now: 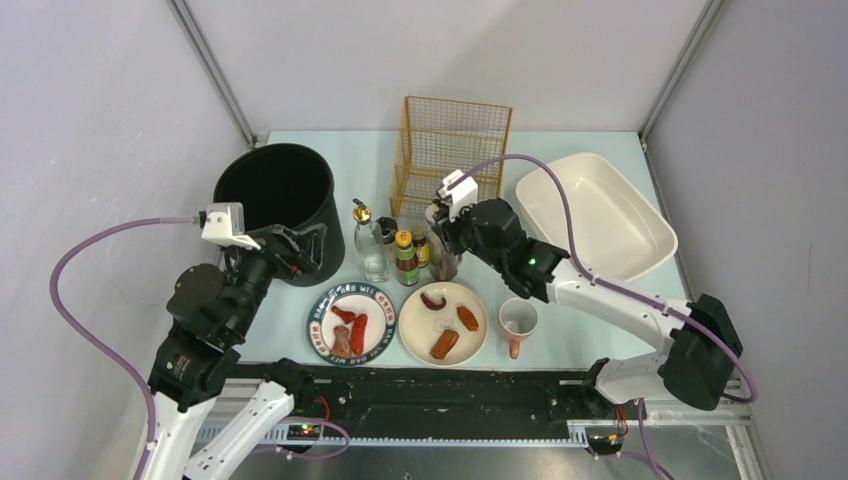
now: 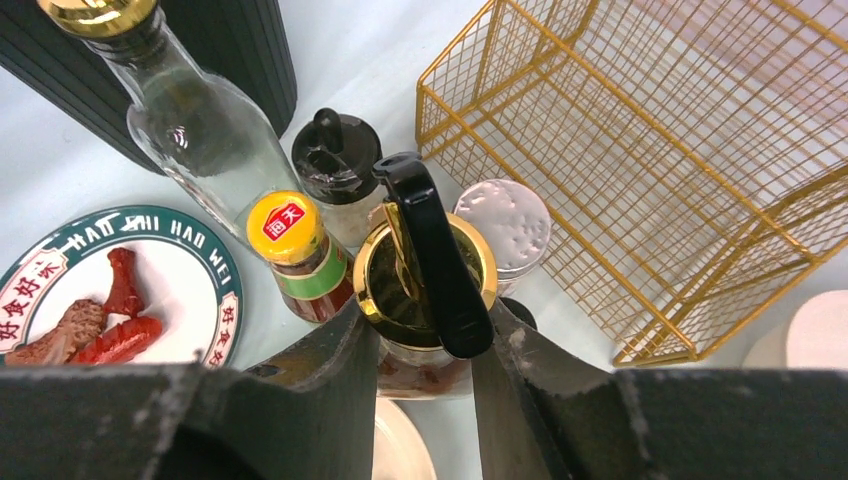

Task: Clear the kitchen counter

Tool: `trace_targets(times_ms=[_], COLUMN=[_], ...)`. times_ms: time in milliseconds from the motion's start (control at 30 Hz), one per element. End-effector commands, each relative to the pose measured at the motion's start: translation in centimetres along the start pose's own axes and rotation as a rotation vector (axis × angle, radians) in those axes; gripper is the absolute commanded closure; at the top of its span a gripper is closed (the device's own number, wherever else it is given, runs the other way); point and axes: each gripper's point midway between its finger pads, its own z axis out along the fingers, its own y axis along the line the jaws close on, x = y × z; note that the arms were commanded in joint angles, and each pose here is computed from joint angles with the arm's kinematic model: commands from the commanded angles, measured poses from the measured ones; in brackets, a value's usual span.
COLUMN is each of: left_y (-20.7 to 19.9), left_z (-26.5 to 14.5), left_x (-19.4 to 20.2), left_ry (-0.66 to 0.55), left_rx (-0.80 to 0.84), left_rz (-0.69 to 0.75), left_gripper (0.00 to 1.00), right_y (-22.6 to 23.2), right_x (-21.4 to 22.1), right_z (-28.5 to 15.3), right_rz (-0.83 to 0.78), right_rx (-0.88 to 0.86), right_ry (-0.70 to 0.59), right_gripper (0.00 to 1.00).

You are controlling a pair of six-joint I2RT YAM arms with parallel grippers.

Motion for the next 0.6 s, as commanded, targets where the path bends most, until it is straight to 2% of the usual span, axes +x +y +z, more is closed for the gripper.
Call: trace_targets(times_ms=[0,367,567], left_y=[0.1,0.0,-0.1], left_z=[-0.1,0.0,-0.1], left_x=[-0.6,-0.5,-0.7], left_ry=[-0.023,-0.017,-0.022], left_rx=[-0.009,-0.007,-0.003], left_rz=[0.008,-0.007,-0.007], left_gripper=[0.02,0.02,0.02], right_y=[-1.0,-1.8,-1.8], right_x=[-8.2,-12.5,-16.3], right_z=[-3.7,-9.0,-12.1], right_rz=[0.041,0.062,0.06], right_rx=[0.023,0.017,-0.018], right_ry=[-0.247,-0.302,-0.342], right_gripper=[1.0,1.0,1.0])
